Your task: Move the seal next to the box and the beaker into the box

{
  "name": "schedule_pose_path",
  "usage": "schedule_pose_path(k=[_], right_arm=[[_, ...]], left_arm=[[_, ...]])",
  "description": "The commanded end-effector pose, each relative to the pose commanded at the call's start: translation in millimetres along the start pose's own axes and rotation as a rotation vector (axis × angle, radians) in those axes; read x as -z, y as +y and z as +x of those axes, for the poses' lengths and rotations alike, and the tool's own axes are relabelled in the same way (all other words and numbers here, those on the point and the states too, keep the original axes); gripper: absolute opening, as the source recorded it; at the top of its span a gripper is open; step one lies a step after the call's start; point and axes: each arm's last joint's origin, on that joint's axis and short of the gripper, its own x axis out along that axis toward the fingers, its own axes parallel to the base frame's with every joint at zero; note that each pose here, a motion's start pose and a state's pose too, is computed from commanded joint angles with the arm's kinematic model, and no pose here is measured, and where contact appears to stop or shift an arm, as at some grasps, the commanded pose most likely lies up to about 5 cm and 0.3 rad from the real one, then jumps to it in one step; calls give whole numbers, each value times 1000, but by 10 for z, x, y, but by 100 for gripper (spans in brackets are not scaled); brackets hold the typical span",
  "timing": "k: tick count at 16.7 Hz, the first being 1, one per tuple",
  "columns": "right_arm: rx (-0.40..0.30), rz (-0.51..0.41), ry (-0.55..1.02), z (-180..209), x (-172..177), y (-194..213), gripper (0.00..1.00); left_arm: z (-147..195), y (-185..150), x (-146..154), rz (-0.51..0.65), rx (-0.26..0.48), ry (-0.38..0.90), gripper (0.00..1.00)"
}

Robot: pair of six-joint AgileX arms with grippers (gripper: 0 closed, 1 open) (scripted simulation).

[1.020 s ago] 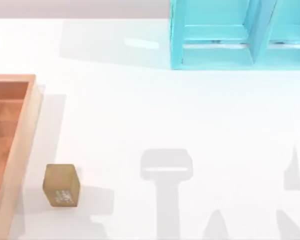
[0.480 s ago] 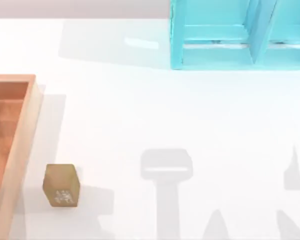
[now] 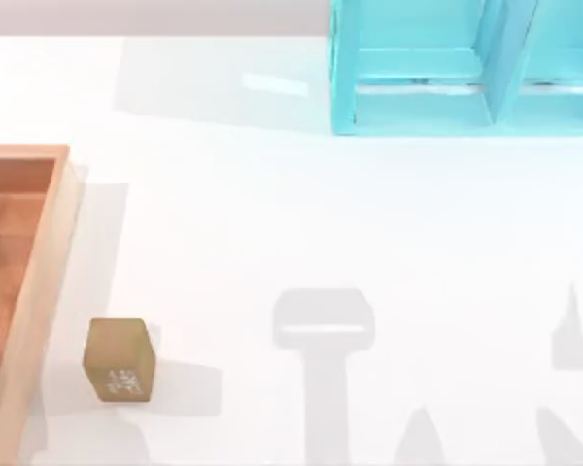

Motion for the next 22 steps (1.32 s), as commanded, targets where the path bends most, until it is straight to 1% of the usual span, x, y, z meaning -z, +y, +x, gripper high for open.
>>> schedule_pose_path(k=[2,6,19,20,22], right_arm=[[0,0,0,0,0,0,100],[0,0,0,0,0,0,100],[0,0,0,0,0,0,100],[0,0,0,0,0,0,100],[0,0,0,0,0,0,100]], left_arm=[[112,-3,-14,-2,17,15,0],[118,-5,-15,-2,18,16,0],[118,-5,-15,-2,18,16,98],[118,-5,-15,-2,18,16,100],[118,-5,-15,-2,18,16,100]])
